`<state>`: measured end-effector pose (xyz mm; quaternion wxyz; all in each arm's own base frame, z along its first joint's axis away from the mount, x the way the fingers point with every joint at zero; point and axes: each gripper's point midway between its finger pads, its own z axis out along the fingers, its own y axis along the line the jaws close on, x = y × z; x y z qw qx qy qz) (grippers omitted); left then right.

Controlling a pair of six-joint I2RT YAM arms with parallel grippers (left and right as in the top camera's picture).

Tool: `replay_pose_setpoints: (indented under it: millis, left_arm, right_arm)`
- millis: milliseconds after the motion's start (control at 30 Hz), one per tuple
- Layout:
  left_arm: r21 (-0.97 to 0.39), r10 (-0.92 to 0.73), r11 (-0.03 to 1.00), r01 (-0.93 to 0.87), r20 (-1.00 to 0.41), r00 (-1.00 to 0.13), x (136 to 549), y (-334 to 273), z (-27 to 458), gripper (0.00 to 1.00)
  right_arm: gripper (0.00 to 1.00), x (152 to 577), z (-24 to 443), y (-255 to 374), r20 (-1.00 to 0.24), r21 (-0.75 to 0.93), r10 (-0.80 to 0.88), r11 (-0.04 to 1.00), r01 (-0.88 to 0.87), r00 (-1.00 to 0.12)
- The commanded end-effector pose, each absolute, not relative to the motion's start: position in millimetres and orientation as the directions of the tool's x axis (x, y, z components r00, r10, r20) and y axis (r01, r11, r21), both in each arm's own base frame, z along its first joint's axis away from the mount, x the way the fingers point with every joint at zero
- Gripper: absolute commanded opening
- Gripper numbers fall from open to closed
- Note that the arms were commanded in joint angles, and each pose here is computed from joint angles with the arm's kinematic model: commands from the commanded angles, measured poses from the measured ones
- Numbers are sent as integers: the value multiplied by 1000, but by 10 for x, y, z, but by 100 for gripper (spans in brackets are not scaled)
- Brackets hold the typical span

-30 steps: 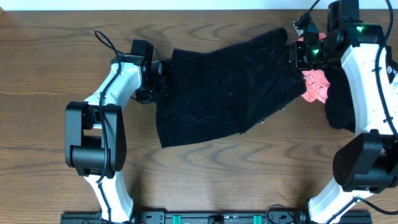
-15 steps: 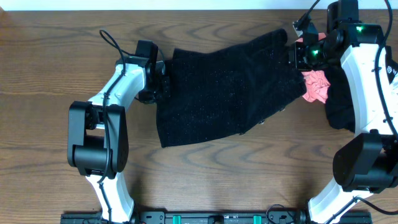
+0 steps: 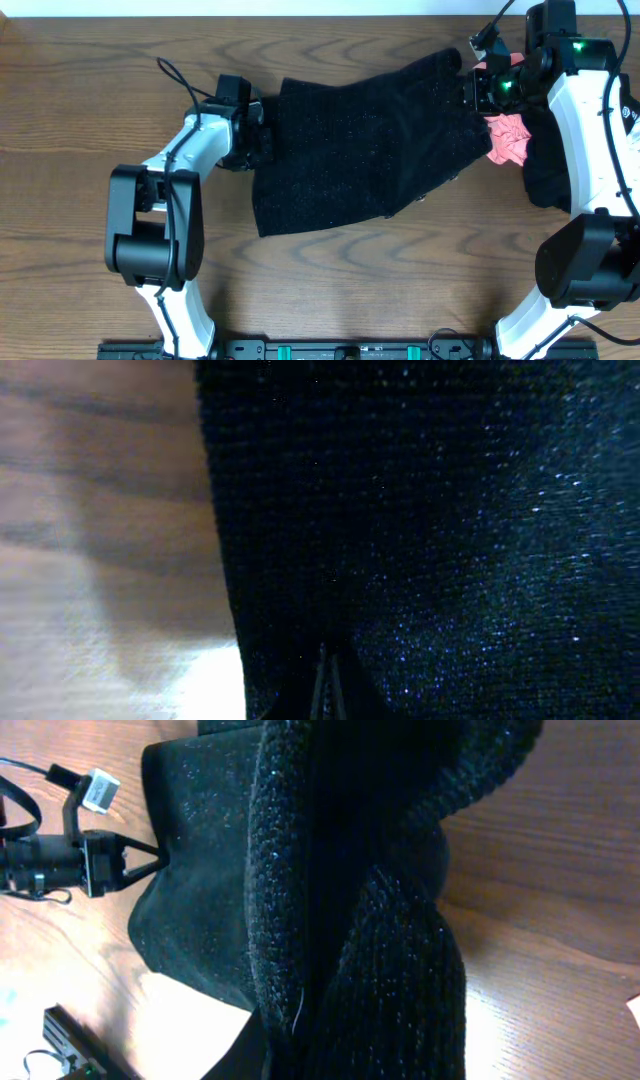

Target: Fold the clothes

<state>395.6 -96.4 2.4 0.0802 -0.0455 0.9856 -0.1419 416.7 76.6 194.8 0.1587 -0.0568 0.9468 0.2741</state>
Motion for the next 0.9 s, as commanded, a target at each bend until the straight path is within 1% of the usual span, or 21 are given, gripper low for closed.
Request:
replay_pose_setpoints:
  millis: [0, 200, 400, 567, 667, 867]
  left_arm:
    - [-391, -100, 918, -64, -73, -992, 3760, -1166, -131, 6]
    - [-505, -85, 861, -65, -17, -996, 3602, -1359, -126, 6]
    - [-612, -66, 788, -67, 25, -997, 3528, -1547, -6, 6]
    - [-636, -61, 769, -66, 30, -998, 3519, -1588, 27, 6]
    - [-636, -61, 769, -67, 30, -998, 3519, -1588, 26, 6]
    - [-636, -62, 769, -66, 29, -998, 3522, -1589, 27, 6]
  right_arm:
    - [1, 4165, 2268, 832, -413, 518, -32, 814, -263, -910]
    - [1, 4155, 2266, 845, -409, 520, -35, 812, -264, -912]
    - [1, 4129, 2281, 943, -411, 530, -53, 798, -286, -910]
    - [1, 4116, 2298, 1029, -415, 540, -67, 784, -305, -907]
    - [1, 4098, 2352, 1182, -430, 566, -86, 750, -342, -899]
    - [1, 3984, 2404, 1799, -482, 549, -213, 682, -482, -850]
